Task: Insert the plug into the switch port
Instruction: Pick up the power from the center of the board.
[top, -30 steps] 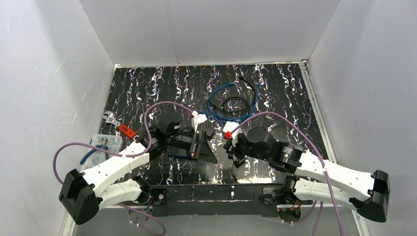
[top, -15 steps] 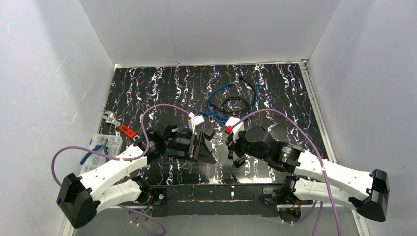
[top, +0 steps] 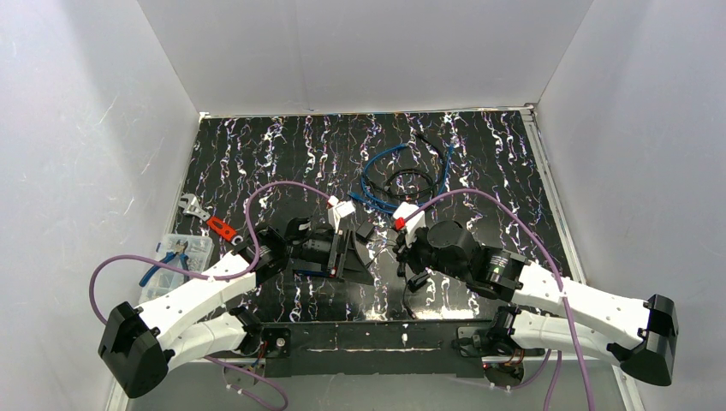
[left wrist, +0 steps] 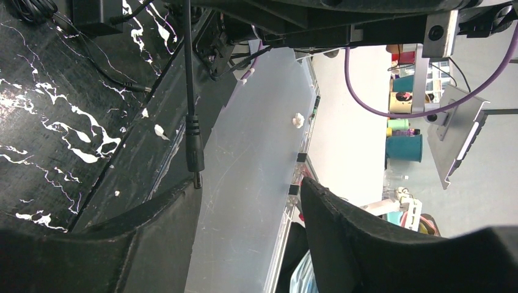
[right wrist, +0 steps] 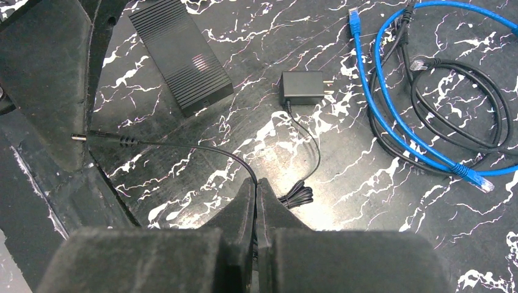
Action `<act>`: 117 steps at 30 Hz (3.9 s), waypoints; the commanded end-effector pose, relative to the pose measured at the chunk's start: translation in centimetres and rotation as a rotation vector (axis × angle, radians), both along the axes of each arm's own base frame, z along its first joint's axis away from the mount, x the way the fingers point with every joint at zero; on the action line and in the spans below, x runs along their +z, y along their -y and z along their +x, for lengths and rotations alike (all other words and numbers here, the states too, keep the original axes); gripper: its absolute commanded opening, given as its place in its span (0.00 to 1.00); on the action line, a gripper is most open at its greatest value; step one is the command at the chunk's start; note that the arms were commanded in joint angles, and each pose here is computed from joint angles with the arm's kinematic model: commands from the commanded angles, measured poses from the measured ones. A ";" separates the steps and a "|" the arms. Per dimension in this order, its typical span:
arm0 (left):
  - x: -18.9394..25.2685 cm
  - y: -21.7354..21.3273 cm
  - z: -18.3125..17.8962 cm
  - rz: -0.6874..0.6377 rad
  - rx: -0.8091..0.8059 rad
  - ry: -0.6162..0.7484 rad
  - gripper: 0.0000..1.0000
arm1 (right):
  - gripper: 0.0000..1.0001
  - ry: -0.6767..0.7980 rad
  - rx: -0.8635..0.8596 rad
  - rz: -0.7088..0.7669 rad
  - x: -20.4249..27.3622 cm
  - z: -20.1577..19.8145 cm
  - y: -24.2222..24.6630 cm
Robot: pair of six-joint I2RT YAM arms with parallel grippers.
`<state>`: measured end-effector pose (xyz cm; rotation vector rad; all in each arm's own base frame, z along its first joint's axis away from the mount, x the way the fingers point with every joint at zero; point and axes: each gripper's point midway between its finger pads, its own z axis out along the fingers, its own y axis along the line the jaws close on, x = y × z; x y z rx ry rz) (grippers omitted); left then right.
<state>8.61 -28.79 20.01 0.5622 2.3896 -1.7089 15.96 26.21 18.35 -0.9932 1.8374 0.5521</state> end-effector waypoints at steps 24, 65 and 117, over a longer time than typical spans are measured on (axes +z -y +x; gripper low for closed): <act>-0.8 0.0 0.0 0.024 -0.013 0.005 0.00 | 0.01 0.041 0.054 0.127 3.8 -0.7 -1.2; -0.3 -2.5 -5.0 0.065 -0.270 -0.173 0.00 | 0.46 0.422 0.941 0.006 7.9 -9.7 -4.1; -0.6 -2.2 -4.6 0.067 -0.249 -0.184 0.20 | 0.01 0.408 0.977 -0.110 4.1 -10.4 -7.7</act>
